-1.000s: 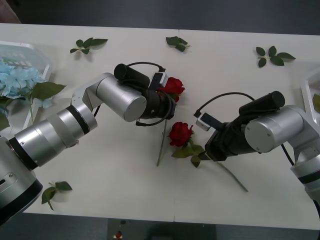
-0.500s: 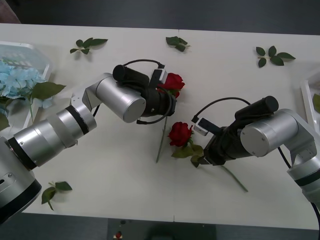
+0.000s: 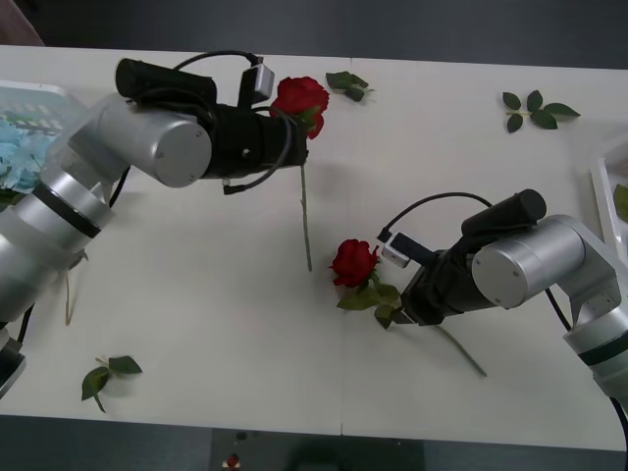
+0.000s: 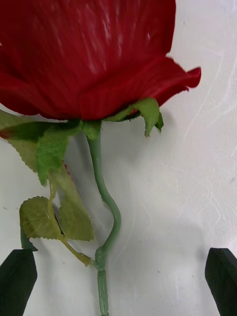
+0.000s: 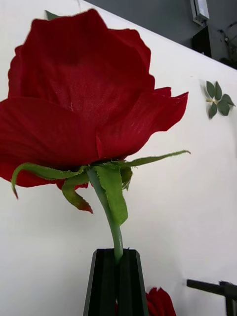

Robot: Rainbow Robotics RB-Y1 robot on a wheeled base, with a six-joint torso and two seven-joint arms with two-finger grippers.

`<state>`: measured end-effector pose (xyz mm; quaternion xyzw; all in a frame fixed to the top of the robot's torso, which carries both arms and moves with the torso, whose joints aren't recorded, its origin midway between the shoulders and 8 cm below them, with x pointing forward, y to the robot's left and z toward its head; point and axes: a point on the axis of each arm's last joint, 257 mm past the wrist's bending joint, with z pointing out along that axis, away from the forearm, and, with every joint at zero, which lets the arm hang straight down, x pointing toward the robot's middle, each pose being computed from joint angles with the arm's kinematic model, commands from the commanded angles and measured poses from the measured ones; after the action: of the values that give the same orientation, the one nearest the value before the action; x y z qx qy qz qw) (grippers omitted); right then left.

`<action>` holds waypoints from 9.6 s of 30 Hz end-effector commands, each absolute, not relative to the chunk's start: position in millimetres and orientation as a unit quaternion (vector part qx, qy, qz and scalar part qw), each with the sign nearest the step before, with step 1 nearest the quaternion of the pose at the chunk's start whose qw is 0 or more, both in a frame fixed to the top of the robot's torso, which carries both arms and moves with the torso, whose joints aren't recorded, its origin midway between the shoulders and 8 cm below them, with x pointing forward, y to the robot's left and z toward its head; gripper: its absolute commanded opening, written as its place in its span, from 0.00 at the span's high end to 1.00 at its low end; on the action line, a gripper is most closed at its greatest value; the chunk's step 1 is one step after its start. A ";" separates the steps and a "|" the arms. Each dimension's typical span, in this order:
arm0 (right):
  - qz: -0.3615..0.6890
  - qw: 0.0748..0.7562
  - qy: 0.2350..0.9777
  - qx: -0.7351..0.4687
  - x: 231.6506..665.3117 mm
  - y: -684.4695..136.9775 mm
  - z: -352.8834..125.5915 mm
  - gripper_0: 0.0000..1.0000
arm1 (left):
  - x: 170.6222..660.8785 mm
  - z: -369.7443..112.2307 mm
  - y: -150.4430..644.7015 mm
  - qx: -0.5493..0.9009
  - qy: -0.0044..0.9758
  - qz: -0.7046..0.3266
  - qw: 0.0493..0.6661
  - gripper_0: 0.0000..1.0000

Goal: Put the red flowers into the right box and the blue flowers into the left box

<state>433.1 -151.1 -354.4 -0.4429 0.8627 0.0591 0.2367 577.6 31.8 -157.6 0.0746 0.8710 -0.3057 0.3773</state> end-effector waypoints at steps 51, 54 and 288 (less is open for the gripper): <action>0.053 0.233 0.868 -0.434 439.4 -149.4 -330.4 0.06 | 491.1 -27.6 203.7 0.075 0.843 -0.390 0.363 1.00; 0.054 0.229 0.871 -0.431 438.8 -148.9 -335.1 0.06 | 492.9 -26.4 205.5 0.072 0.843 -0.388 0.366 1.00; 0.518 0.261 0.790 -0.196 452.1 -172.9 -8.0 1.00 | 516.1 60.6 -175.0 0.036 0.626 -0.632 0.456 1.00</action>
<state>451.2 -178.0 -24.5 -0.2006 0.7930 0.5142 0.2578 518.6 -177.1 26.8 0.0185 0.6475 -0.6263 0.4338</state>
